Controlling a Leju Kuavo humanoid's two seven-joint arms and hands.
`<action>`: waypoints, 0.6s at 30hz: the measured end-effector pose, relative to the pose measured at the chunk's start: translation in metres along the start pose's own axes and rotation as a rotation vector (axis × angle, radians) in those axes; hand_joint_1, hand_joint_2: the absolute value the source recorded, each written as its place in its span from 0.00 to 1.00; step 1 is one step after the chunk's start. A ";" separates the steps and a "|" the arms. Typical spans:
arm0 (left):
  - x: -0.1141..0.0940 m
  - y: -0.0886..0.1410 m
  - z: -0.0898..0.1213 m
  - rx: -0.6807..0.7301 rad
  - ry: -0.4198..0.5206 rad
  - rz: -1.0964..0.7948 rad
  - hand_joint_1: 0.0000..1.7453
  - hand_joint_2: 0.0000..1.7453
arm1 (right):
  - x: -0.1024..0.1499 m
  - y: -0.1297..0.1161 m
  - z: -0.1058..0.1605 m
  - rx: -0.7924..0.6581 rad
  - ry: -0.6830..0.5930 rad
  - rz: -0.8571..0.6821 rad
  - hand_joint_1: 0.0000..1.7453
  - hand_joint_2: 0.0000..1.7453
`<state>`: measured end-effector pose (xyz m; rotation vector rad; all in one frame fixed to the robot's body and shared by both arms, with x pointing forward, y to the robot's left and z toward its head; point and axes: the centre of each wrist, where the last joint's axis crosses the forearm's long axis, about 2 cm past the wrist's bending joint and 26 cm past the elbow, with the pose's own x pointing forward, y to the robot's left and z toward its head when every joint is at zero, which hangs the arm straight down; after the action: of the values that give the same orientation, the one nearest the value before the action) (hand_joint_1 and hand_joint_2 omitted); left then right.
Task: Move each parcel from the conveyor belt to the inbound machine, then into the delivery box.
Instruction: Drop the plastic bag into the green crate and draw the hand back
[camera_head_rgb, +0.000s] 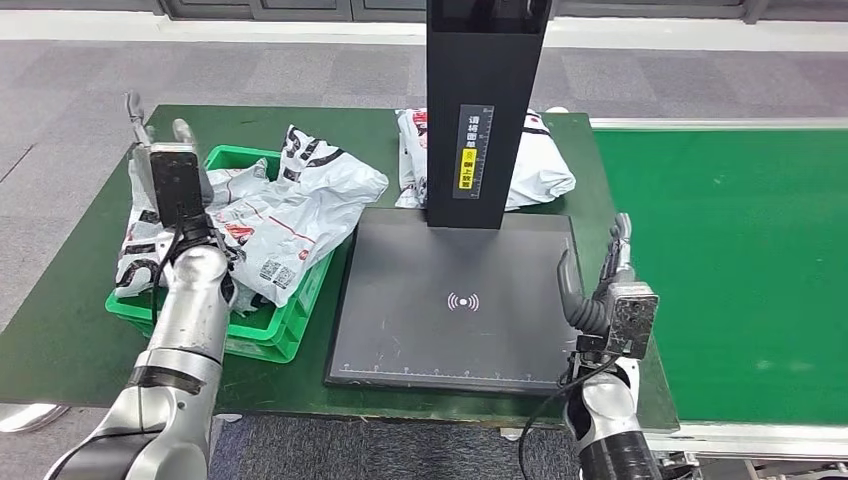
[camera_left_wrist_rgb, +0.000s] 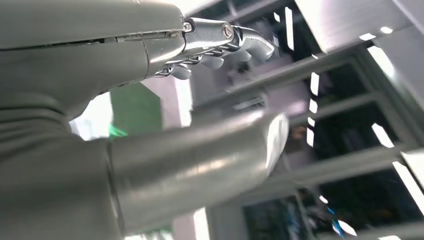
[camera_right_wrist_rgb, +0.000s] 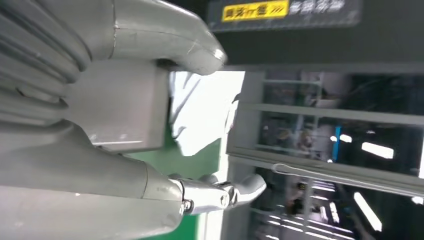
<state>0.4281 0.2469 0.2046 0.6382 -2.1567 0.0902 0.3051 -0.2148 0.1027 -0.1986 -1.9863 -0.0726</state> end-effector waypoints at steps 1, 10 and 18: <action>0.006 -0.006 0.003 -0.022 -0.015 0.014 0.00 1.00 | 0.002 0.004 -0.001 0.006 -0.017 0.003 0.00 0.50; 0.053 -0.063 0.041 -0.296 -0.053 0.210 0.00 1.00 | 0.018 0.034 -0.011 0.061 -0.091 -0.020 0.00 1.00; 0.073 -0.100 0.073 -0.501 -0.024 0.290 0.00 1.00 | 0.028 0.051 -0.016 0.113 -0.119 -0.051 0.00 1.00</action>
<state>0.3861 0.1095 0.1981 0.0383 -2.1635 -0.2967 0.3175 -0.1636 0.1334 -0.0802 -2.1074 0.0196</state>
